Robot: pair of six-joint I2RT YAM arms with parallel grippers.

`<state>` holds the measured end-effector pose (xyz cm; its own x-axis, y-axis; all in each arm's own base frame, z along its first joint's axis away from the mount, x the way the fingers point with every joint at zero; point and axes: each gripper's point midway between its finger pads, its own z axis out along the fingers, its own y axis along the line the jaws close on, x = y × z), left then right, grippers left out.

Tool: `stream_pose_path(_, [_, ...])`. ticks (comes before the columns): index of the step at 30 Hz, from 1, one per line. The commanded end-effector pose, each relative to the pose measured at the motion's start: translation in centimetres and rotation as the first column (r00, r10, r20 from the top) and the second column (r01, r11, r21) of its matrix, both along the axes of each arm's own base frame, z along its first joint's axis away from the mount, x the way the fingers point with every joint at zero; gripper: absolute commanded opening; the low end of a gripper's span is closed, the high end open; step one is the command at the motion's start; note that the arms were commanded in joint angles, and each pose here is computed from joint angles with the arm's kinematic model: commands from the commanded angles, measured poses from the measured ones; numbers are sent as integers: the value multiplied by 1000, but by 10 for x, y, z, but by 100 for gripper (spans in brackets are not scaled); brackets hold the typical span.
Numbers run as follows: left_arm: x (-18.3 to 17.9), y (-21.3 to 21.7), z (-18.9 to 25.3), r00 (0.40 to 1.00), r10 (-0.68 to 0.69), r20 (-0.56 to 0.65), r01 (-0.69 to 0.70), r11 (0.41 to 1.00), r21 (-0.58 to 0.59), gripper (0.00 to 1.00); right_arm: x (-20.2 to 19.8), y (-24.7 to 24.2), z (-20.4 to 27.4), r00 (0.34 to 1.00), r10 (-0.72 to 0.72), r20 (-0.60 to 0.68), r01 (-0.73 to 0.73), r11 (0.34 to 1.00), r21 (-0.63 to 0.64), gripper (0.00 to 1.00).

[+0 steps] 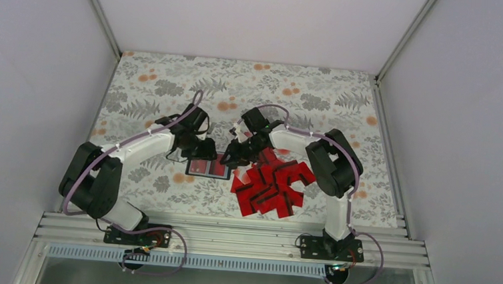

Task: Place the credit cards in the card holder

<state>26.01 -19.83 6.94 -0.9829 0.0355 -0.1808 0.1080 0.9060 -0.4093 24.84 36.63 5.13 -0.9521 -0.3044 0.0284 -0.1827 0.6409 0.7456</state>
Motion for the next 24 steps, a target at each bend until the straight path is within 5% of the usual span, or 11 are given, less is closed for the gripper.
stream_pose_path(1, [6, 20, -1, 999, 7, 40, -10, 997, 78, 37, -2, 12, 16, 1000, -6, -10, 6, 998, 68, 29])
stream_pose_path(7, [6, 17, -16, 999, -36, 20, 35, 997, 67, 21, 2, 8, 3, 999, -48, -21, 49, 999, 16, 29])
stream_pose_path(24, [-6, 12, -55, 994, -84, -65, 88, 995, 52, 15, 1, 2, -27, 996, -71, -55, 68, 997, -47, 31])
